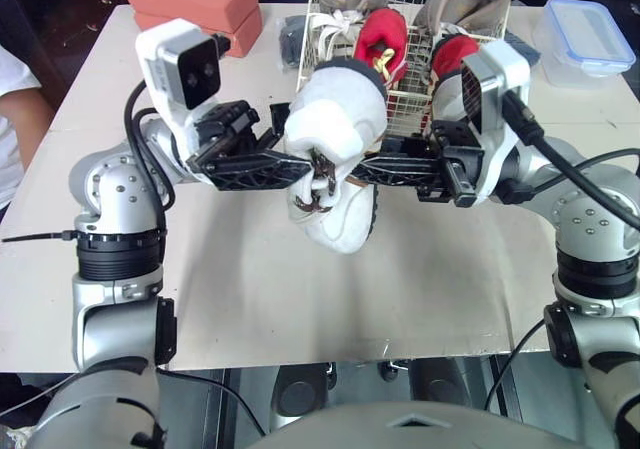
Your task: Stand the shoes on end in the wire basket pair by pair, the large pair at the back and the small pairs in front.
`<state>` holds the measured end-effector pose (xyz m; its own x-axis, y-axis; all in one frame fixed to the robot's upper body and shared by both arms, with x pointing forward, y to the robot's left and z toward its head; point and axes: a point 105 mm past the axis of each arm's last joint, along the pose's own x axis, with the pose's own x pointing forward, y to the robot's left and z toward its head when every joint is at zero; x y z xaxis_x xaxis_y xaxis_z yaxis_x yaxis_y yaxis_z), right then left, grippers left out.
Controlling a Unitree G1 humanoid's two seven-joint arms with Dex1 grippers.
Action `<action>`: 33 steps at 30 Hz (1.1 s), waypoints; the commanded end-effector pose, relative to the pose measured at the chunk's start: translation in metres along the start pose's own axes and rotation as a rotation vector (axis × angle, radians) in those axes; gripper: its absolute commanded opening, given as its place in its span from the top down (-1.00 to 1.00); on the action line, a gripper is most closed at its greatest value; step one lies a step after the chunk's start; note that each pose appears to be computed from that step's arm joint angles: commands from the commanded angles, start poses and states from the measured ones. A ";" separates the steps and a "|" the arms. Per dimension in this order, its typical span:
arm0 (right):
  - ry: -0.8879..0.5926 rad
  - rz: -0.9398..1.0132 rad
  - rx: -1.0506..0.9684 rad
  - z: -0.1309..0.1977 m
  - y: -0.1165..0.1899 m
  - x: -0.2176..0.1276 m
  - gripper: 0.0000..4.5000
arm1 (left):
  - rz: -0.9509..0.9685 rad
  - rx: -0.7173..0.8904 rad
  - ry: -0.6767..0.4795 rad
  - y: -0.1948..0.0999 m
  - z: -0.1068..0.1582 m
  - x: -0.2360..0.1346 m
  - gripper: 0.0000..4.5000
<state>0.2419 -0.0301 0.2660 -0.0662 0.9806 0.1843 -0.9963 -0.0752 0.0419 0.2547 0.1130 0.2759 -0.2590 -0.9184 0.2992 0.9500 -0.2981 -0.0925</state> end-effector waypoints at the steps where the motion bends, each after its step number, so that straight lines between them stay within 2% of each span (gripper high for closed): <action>1: -0.006 0.066 -0.051 0.005 0.016 0.007 1.00 | 0.012 0.012 0.006 0.001 0.005 0.001 -0.09; 2: -0.005 0.063 -0.049 0.005 0.016 0.006 1.00 | 0.014 0.011 0.008 0.001 0.005 0.001 0.12; 5: -0.014 0.051 -0.037 0.005 0.014 0.006 1.00 | 0.024 0.015 0.014 0.002 0.003 0.001 0.56; 7: -0.011 0.042 -0.034 0.005 0.012 0.004 0.55 | 0.031 0.024 0.002 0.002 0.004 0.001 0.62; 9: 0.019 0.035 -0.043 0.001 0.012 0.001 0.29 | 0.052 0.043 -0.020 0.004 0.009 0.000 0.62; 11: 0.047 0.008 -0.066 -0.002 0.010 -0.002 -0.14 | 0.081 0.076 -0.043 0.006 0.014 -0.002 0.63; 13: 0.069 -0.047 -0.104 -0.003 0.008 -0.009 -0.48 | 0.124 0.117 -0.082 0.009 0.023 -0.007 0.63; 14: 0.078 -0.080 -0.131 -0.002 0.006 -0.013 -0.73 | 0.145 0.137 -0.096 0.010 0.027 -0.009 0.63; 16: 0.083 -0.163 -0.204 0.004 0.002 -0.024 -1.00 | 0.197 0.192 -0.116 0.014 0.035 -0.014 0.63; 22: 0.079 -0.328 -0.369 0.023 0.000 -0.044 -1.00 | 0.292 0.320 -0.126 0.026 0.048 -0.023 0.64; 25: 0.134 -0.399 -0.449 0.026 0.000 -0.054 -1.00 | 0.328 0.401 -0.105 0.037 0.050 -0.027 0.64; 33: 0.185 -0.528 -0.552 0.032 0.002 -0.070 -1.00 | 0.326 0.555 -0.100 0.059 0.064 -0.023 0.64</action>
<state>0.2521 -0.1007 0.2701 0.4429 0.8950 0.0521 -0.8252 0.4297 -0.3665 0.3308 0.1352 0.3109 0.0914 -0.9024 0.4210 0.9549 0.1993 0.2199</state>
